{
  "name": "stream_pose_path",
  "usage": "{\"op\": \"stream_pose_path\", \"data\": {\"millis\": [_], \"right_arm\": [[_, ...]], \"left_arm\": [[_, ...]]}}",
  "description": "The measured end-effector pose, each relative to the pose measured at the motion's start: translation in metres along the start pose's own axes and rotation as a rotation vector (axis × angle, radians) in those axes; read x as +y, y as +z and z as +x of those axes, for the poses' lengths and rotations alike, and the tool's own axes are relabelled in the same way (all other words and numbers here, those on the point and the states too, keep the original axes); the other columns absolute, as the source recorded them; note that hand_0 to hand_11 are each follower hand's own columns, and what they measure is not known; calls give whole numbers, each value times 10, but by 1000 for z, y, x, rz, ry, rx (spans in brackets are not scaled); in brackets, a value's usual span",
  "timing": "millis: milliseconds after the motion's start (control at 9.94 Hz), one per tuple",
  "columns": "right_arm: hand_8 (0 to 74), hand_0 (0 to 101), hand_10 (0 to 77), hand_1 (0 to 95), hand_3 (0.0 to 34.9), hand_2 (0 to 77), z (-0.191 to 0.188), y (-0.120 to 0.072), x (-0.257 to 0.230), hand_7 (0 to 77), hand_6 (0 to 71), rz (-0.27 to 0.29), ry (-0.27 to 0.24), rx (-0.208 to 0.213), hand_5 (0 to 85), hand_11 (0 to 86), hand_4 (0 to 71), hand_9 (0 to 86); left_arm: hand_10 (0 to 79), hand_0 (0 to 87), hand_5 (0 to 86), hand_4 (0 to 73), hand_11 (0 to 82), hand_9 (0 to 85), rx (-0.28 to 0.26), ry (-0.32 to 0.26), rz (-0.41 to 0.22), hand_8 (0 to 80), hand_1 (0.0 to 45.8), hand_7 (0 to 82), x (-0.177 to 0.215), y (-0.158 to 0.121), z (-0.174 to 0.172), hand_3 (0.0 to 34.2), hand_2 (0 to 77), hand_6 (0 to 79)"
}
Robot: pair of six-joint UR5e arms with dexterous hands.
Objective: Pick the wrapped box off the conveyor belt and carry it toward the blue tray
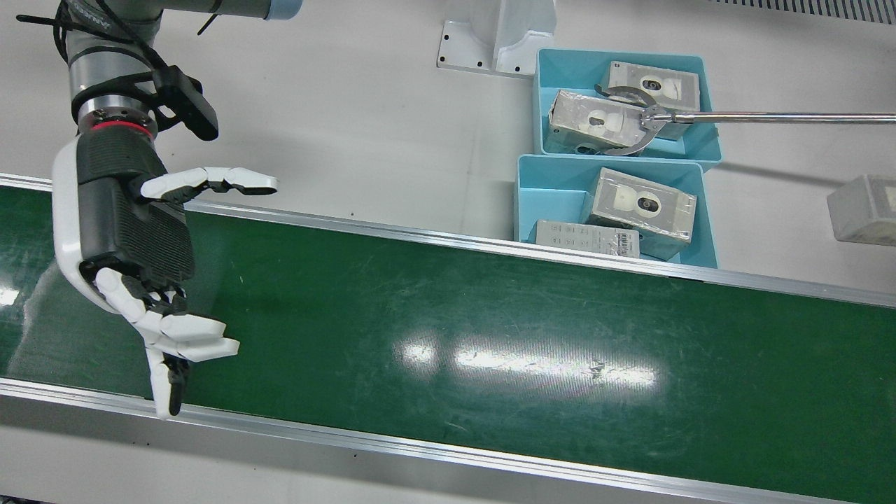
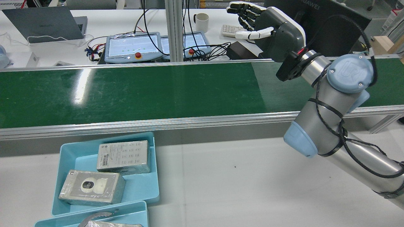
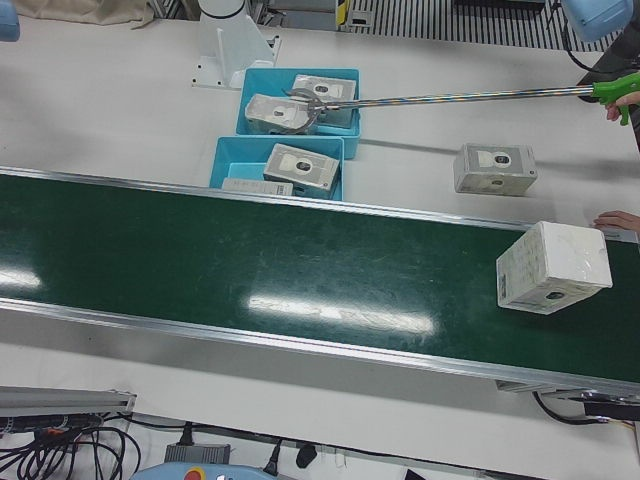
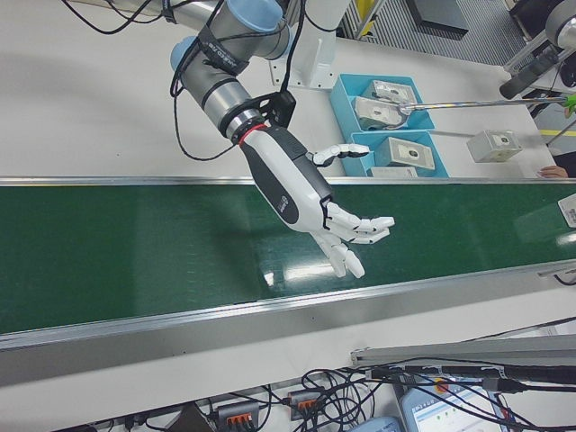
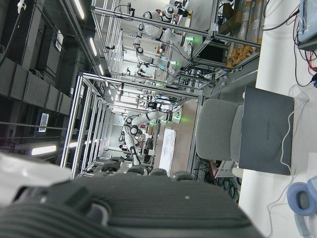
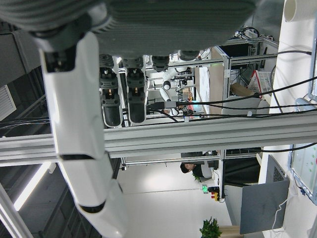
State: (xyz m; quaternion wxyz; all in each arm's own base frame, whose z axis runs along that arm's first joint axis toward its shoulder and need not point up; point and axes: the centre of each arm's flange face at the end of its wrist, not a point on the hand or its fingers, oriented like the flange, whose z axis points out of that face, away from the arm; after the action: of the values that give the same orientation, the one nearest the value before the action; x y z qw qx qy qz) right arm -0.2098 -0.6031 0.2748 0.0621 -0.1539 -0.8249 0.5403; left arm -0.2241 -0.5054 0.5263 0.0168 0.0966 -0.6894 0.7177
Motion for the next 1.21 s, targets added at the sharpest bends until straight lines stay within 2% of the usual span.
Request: {"op": "stream_pose_path", "data": {"millis": [101, 402, 503, 604, 905, 1006, 1207], "right_arm": [[5, 523, 0, 202, 28, 191, -10, -4, 15, 262, 71, -17, -1, -2, 235, 16, 224, 49], [5, 553, 0, 251, 116, 240, -8, -12, 36, 295, 98, -35, 5, 18, 256, 16, 202, 54], [5, 557, 0, 245, 111, 245, -7, -14, 38, 278, 71, -37, 5, 21, 256, 16, 191, 49], [5, 547, 0, 229, 112, 256, -10, -16, 37, 295, 93, -35, 0, 18, 267, 16, 196, 49], [5, 546, 0, 224, 102, 240, -26, -30, 13, 300, 93, 10, -29, -1, 267, 16, 213, 65], [5, 516, 0, 185, 72, 175, -33, -33, 11, 289, 98, 15, -35, -10, 240, 16, 213, 65], [5, 515, 0, 185, 59, 175, -42, -36, 9, 289, 98, 18, -42, -23, 240, 16, 213, 65]], "left_arm": [[5, 0, 5, 0, 5, 0, 0, 0, 0, 5, 0, 5, 0, 0, 0, 0, 11, 0], [5, 0, 5, 0, 0, 0, 0, 0, 0, 5, 0, 5, 0, 0, 0, 0, 11, 0], [5, 0, 5, 0, 0, 0, 0, 0, 0, 5, 0, 5, 0, 0, 0, 0, 5, 0], [5, 0, 11, 0, 0, 0, 0, 0, 0, 5, 0, 5, 0, 0, 0, 0, 11, 0], [5, 0, 11, 0, 0, 0, 0, 0, 0, 5, 0, 5, 0, 0, 0, 0, 5, 0], [5, 0, 11, 0, 0, 0, 0, 0, 0, 5, 0, 5, 0, 0, 0, 0, 5, 0], [0, 0, 5, 0, 5, 0, 0, 0, 0, 5, 0, 5, 0, 0, 0, 0, 5, 0]]}}
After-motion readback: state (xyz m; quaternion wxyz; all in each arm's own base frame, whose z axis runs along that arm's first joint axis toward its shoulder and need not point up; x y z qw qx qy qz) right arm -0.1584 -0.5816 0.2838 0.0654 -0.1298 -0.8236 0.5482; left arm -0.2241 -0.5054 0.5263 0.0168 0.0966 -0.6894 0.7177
